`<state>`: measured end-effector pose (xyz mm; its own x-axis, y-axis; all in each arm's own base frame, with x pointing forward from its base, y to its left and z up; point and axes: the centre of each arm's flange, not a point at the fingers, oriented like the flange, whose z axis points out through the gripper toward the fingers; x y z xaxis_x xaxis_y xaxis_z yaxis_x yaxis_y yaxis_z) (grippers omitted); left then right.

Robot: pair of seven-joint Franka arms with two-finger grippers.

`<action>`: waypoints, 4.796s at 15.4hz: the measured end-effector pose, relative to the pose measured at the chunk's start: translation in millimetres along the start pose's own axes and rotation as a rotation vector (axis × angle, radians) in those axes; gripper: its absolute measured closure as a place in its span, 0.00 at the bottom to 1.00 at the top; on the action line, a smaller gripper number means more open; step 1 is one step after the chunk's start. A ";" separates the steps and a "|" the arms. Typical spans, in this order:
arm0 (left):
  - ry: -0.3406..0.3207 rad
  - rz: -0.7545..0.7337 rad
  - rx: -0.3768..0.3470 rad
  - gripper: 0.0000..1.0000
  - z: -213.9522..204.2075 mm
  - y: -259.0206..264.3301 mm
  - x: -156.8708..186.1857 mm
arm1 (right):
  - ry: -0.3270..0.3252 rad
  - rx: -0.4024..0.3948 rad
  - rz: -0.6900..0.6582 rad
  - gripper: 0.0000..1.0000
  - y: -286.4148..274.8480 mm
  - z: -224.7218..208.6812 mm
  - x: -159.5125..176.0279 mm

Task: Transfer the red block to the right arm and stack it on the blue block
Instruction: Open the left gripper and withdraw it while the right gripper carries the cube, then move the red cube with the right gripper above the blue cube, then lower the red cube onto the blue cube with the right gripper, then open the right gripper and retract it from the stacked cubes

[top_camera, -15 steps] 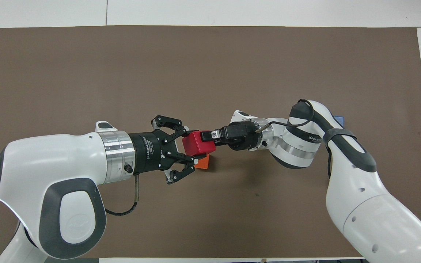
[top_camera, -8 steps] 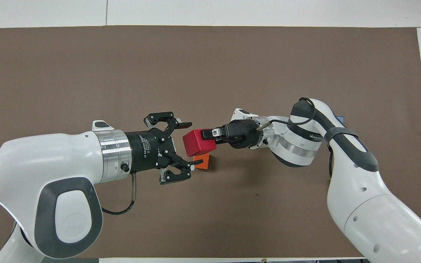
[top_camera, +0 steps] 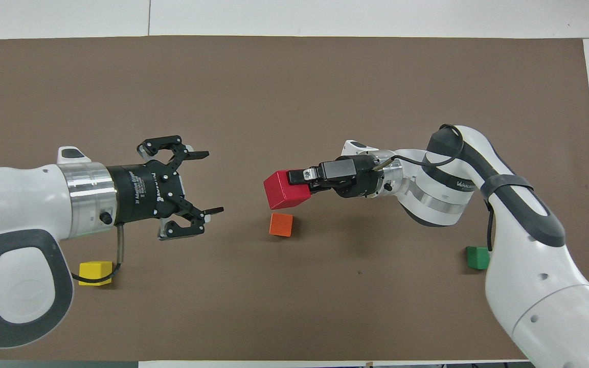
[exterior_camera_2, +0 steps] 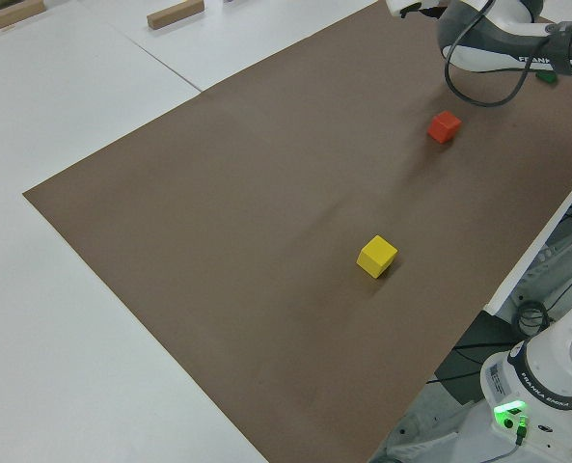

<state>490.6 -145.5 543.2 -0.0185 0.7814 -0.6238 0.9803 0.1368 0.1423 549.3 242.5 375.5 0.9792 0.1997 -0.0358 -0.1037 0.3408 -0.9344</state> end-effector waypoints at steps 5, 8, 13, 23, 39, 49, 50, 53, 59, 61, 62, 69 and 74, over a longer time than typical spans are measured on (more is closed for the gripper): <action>0.252 0.396 0.046 0.00 -16.2 11.5 31.6 | -0.006 -0.390 0.010 0.42 -67.1 -50.0 -13.5; 0.363 0.615 0.140 0.00 -48.0 38.7 55.1 | -0.020 -0.655 0.014 0.42 -119.6 -65.9 -29.4; 0.491 1.057 0.364 0.00 -63.1 63.9 70.2 | -0.081 -0.990 0.015 0.42 -147.5 -99.1 -47.1; 0.381 1.391 0.704 0.00 -84.3 101.2 56.6 | -0.007 -1.729 0.059 0.42 -193.6 -144.4 -48.2; 0.349 1.430 0.758 0.00 -81.1 67.7 54.9 | 0.345 -1.967 0.108 0.42 -85.6 -209.8 -30.4; 0.381 1.456 0.714 0.00 -86.8 74.6 49.7 | 0.394 -1.969 0.098 0.42 -66.0 -240.8 -35.3; 0.382 1.459 0.712 0.00 -87.4 74.8 48.7 | 0.397 -1.969 0.094 0.42 -65.5 -241.3 -34.7; 0.383 1.469 0.712 0.00 -86.1 74.3 44.0 | 0.402 -1.968 0.088 0.42 -62.5 -242.7 -32.9; 0.383 1.472 0.711 0.00 -85.5 74.1 42.3 | 0.409 -1.966 0.092 0.42 -62.5 -242.7 -32.9; 0.385 1.473 0.709 0.00 -86.3 74.4 41.6 | 0.409 -1.966 0.099 0.32 -61.3 -244.0 -33.5; 0.385 1.474 0.709 0.00 -86.5 74.4 41.5 | 0.408 -1.966 0.104 0.20 -60.7 -245.1 -33.9; 0.385 1.474 0.708 0.00 -86.7 74.4 41.3 | 0.358 -1.975 0.183 0.00 -104.7 -232.8 -21.8; 0.386 1.475 0.707 0.00 -87.2 74.1 40.6 | 0.237 -1.985 0.117 0.00 -179.9 -206.2 -19.2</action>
<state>545.4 -50.5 595.4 0.9943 0.0915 -0.0541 0.0904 -0.9956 -0.0235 585.1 -12.1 471.2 0.9998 -0.0178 0.0040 -0.0180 -0.9977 0.0650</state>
